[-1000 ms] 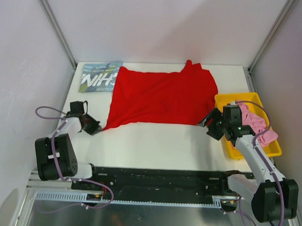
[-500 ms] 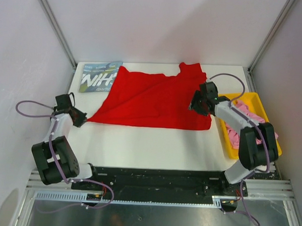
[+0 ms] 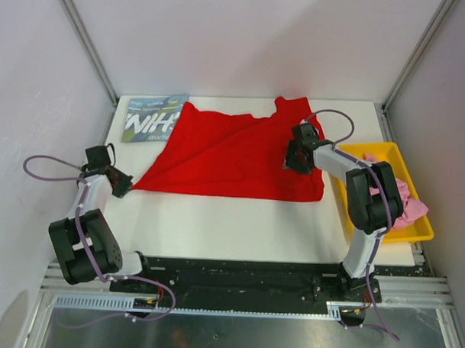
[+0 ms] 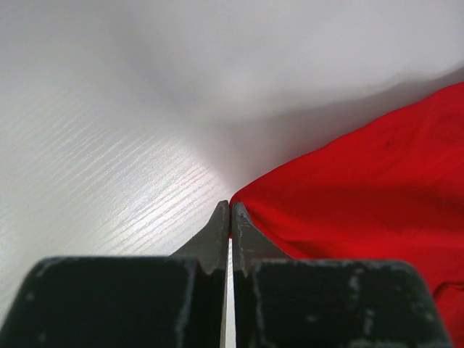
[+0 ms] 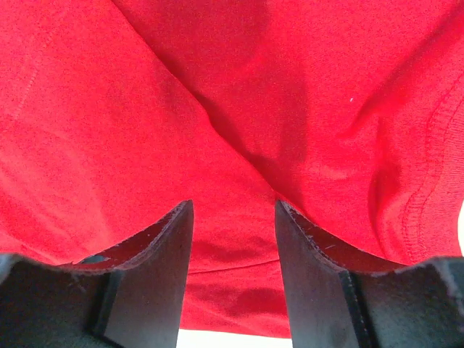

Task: Fold and stack the t-shirts
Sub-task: Flatten out the tshirt

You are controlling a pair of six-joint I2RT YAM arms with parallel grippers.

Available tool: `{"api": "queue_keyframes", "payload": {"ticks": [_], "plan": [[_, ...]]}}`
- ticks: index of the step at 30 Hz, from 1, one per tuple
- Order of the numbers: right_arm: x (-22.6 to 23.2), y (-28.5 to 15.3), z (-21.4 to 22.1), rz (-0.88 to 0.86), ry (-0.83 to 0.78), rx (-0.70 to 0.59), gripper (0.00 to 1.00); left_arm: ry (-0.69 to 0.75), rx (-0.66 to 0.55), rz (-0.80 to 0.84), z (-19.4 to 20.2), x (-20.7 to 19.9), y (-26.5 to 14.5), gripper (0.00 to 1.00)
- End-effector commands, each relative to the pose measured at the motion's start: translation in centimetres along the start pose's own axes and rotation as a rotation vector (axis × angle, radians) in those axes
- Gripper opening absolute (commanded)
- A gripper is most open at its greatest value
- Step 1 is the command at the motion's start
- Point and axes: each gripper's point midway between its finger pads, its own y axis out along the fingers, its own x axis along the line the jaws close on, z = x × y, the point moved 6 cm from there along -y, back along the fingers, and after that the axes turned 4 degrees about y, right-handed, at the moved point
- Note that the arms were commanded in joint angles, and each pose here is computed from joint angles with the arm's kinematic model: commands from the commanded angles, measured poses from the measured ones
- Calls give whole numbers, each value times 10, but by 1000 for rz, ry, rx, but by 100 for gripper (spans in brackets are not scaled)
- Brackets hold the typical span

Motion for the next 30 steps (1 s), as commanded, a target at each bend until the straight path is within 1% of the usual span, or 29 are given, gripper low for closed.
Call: {"api": "queue_keyframes", "payload": {"ticks": [1, 11, 15, 22, 25, 30], "plan": [[4, 3, -8, 31, -41, -37, 53, 20, -37, 1, -11, -2, -5, 0], [-7, 4, -8, 141, -78, -73, 51, 16, -35, 5, -10, -2, -5, 0], [-5, 7, -11, 123, -90, -83, 51, 16, -32, 4, -10, -2, -4, 0], [0, 16, -5, 75, -83, -47, 48, 15, -33, 4, -10, -2, -4, 0], [2, 16, -4, 61, -78, -42, 44, 15, -33, 4, -10, -2, -4, 0], [2, 7, -9, 61, -63, -61, 28, 16, -34, 1, -9, -1, -4, 0]]}}
